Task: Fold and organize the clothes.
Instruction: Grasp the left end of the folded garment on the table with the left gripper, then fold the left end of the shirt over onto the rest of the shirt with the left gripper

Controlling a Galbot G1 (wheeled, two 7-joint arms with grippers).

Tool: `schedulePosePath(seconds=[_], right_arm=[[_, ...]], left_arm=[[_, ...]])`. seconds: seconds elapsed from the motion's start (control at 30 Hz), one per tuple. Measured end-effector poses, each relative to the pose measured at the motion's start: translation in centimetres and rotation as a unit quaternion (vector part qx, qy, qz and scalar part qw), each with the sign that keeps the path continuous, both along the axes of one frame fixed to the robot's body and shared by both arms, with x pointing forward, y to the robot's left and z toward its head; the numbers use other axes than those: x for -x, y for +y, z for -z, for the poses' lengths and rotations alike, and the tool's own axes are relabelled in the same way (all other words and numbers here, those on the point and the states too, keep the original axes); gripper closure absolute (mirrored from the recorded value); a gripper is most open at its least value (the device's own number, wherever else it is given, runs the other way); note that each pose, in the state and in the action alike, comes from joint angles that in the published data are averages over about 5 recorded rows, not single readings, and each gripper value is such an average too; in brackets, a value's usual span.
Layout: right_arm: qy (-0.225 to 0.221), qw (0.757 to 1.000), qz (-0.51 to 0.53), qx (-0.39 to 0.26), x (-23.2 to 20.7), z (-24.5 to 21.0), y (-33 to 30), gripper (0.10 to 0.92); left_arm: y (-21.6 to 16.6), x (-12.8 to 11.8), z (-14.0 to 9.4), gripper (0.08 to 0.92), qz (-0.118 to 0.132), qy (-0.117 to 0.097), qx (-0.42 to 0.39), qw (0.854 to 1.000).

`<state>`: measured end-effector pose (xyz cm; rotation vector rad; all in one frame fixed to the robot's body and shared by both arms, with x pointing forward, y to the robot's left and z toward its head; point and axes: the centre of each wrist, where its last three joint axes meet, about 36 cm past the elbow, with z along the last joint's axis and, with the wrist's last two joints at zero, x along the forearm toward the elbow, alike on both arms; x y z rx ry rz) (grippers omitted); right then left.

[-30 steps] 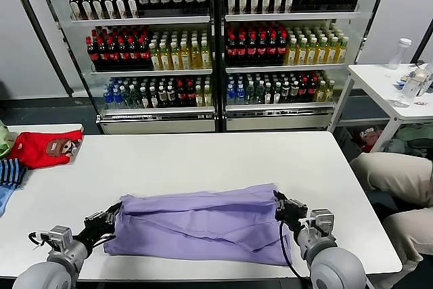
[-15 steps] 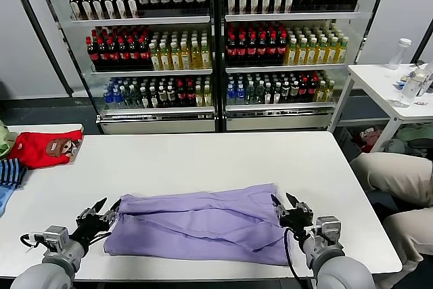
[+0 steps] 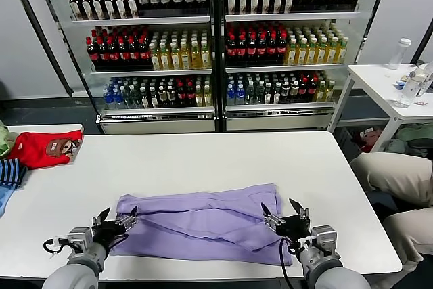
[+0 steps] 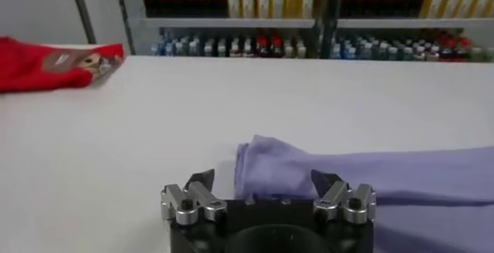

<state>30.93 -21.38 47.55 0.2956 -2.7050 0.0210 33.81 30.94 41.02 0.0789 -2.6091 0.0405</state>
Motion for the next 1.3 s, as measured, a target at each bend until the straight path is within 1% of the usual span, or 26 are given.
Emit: schedulePosePath(seconds=[0.1, 0.17, 0.47, 0.67, 0.8, 0.93, 1.0, 1.13, 1.3], right_arm=[[-0.001, 1.000, 0.000, 0.003, 0.1, 0.1, 0.1, 0.199], [0.000, 1.000, -0.001, 0.004, 0.2, 0.1, 0.2, 0.199], [0.001, 1.000, -0.001, 0.009, 0.5, 0.3, 0.5, 0.199], [0.002, 1.000, 0.000, 0.010, 0.5, 0.5, 0.6, 0.199], [0.002, 1.000, 0.000, 0.012, 0.6, 0.6, 0.6, 0.200], [0.000, 1.000, 0.000, 0.014, 0.7, 0.5, 0.6, 0.200], [-0.001, 1.000, 0.000, 0.014, 0.7, 0.4, 0.6, 0.200], [-0.004, 1.000, -0.001, 0.015, 0.6, 0.3, 0.6, 0.200], [-0.007, 1.000, -0.003, 0.015, 0.5, 0.2, 0.6, 0.200]], left_arm=[[-0.5, 0.0, 0.4, 0.185, -0.009, 0.011, 0.001, 1.000], [-0.8, 0.0, 0.6, 0.218, -0.013, 0.017, 0.001, 1.000], [-1.4, 0.1, 0.9, 0.474, -0.025, 0.028, -0.002, 0.999], [-1.9, 0.1, 1.1, 0.639, -0.028, 0.033, 0.002, 0.999], [-2.0, -0.1, 1.2, 0.752, -0.030, 0.033, -0.003, 0.999], [-1.6, -0.2, 0.9, 0.852, -0.036, 0.029, -0.026, 0.999], [-1.3, -0.3, 0.7, 0.875, -0.041, 0.025, -0.043, 0.998], [0.2, -0.2, -0.3, 0.878, -0.056, 0.010, -0.090, 0.994], [3.7, 0.1, -1.6, 0.878, -0.086, -0.011, -0.167, 0.982]])
